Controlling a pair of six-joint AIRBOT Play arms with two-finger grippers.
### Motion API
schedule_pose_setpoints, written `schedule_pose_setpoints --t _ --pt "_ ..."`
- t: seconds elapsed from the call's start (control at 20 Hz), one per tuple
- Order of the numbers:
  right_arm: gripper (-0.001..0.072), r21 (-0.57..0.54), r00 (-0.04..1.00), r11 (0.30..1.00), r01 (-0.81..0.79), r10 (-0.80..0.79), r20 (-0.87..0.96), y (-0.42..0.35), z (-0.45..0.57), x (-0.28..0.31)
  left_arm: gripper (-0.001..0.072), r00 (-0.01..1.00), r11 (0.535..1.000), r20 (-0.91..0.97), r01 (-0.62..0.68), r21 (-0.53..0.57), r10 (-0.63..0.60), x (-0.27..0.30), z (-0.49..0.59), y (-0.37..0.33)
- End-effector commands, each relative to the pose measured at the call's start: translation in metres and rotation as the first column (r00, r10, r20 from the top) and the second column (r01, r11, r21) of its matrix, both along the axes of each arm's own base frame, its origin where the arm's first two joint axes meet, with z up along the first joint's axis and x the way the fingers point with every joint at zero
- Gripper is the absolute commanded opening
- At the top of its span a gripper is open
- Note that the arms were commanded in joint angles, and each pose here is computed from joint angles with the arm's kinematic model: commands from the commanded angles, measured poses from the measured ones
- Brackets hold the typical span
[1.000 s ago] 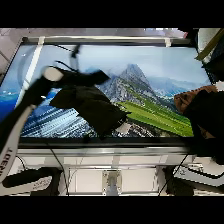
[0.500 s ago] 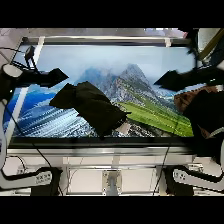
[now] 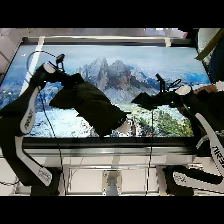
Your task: Fold the clothes and pants, and hang the long-sleeved shirts on hangers.
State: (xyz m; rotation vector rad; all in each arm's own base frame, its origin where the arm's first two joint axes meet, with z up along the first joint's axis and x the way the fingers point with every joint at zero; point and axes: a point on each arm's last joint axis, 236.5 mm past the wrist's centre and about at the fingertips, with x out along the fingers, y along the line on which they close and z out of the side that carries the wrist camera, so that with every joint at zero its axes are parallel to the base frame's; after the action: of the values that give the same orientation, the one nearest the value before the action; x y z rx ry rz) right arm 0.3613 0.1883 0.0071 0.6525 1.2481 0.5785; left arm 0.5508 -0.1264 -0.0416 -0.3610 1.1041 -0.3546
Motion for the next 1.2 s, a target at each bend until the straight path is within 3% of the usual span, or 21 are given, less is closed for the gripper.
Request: schedule_pose_setpoints --t 0.0,0.35,0.5,0.55,0.6,0.65,0.7,0.75,0.95,1.15 --pt "0.0597 0.013 0.998 1.000 -0.024 0.025 -0.060 0.018 -0.017 -0.013 0.0567 0.998 0.999 -0.047 0.043 0.025 -0.041 0.001 -0.030 -0.015" --pt "0.0597 -0.014 0.974 0.996 -0.086 0.082 -0.210 0.049 -0.080 -0.034 0.0567 0.997 0.998 -0.072 0.038 0.054 -0.034 -0.003 -0.035 0.005" --pt "0.0596 -0.033 0.991 0.999 0.027 -0.031 -0.129 0.052 -0.086 -0.002 0.0564 0.997 0.999 -0.068 0.038 0.038 -0.036 -0.002 -0.034 -0.002" --pt "0.0593 -0.033 0.992 0.996 0.080 -0.083 -0.092 0.050 -0.084 0.013 0.0533 0.997 0.999 -0.065 0.039 0.039 -0.036 -0.001 -0.034 -0.003" --pt "0.0548 -0.028 0.990 0.992 0.121 -0.123 -0.070 0.048 -0.082 0.023 0.0421 0.997 0.998 -0.063 0.041 0.040 -0.038 -0.001 -0.035 -0.004" --pt "0.0412 -0.022 0.988 0.989 0.145 -0.146 -0.057 0.047 -0.080 0.030 0.0186 0.997 0.998 -0.063 0.044 0.041 -0.041 -0.001 -0.035 -0.005" --pt "0.0193 -0.020 0.986 0.988 0.156 -0.157 -0.051 0.047 -0.079 0.032 0.0017 0.997 0.998 -0.061 0.048 0.042 -0.045 -0.001 -0.035 -0.005" --pt "0.0047 -0.017 0.987 0.988 0.151 -0.151 -0.045 0.047 -0.079 0.032 0.0011 0.997 0.998 -0.060 0.047 0.042 -0.045 -0.001 -0.035 -0.005" --pt "0.0036 0.024 0.997 0.999 0.021 -0.023 0.069 0.062 -0.034 0.036 0.0010 0.999 0.999 0.011 0.032 0.039 -0.032 0.004 0.009 0.003" --pt "0.0036 0.030 0.931 0.996 -0.088 0.072 0.358 0.070 0.088 0.050 0.0010 0.977 0.998 0.214 -0.023 0.059 0.010 0.000 0.126 0.037"
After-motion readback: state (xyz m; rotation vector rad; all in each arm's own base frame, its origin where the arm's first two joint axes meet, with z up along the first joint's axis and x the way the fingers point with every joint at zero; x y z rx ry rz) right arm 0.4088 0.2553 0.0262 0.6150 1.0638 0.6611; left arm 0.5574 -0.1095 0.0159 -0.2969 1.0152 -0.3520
